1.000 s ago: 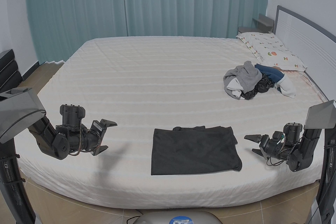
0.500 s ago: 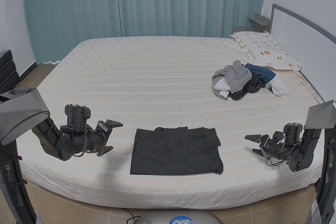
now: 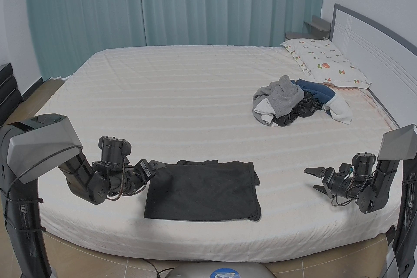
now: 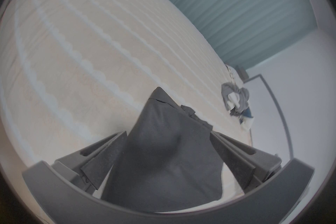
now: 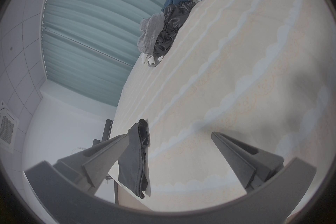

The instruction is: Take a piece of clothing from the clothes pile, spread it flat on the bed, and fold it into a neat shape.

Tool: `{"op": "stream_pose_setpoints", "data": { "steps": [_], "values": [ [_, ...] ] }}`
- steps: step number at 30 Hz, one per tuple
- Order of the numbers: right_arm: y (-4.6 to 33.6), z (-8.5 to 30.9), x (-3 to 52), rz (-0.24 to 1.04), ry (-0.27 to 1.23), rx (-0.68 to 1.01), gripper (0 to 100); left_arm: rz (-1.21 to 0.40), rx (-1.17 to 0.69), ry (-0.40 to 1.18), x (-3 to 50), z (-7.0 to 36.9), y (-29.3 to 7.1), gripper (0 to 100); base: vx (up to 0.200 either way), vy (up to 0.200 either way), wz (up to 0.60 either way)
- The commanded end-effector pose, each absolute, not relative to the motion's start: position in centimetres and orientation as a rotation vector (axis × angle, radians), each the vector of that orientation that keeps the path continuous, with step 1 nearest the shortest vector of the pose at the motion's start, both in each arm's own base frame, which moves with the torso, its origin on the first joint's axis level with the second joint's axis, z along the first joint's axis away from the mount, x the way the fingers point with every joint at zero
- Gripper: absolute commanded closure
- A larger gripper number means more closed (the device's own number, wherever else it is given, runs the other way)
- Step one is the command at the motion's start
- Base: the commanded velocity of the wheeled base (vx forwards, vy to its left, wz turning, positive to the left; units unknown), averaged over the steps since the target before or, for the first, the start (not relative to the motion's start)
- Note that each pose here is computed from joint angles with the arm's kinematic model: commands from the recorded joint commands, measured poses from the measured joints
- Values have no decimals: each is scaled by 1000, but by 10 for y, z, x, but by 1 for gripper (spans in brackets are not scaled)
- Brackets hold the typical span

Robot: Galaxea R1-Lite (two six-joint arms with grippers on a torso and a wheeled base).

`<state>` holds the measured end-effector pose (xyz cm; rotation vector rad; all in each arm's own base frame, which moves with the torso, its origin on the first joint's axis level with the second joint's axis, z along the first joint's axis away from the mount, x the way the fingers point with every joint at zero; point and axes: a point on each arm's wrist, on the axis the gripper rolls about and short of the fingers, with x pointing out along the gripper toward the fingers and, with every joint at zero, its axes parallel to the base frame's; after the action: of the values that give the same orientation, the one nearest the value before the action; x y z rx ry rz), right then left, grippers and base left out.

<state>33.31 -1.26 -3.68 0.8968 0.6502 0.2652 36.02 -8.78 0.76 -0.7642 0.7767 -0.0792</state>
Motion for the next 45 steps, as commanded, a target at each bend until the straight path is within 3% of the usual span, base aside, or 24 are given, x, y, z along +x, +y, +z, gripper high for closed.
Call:
{"op": "stream_pose_setpoints", "data": {
  "steps": [1,14,27,28,45],
  "values": [
    [-12,-38,333,266,653,895,0,-103,-649,832,360,-24,-103,0,0,0,0],
    [-12,-39,332,266,658,890,0,-127,-574,730,363,-45,-102,0,0,0,0],
    [-12,-39,332,265,657,889,0,-126,-638,714,365,-41,-102,0,0,0,0],
    [-12,-39,332,265,657,889,0,-123,-648,711,366,-40,-103,100,0,0,0],
    [-12,-39,332,265,658,888,0,-104,-677,672,356,-40,-99,100,0,0,0]
  ]
}}
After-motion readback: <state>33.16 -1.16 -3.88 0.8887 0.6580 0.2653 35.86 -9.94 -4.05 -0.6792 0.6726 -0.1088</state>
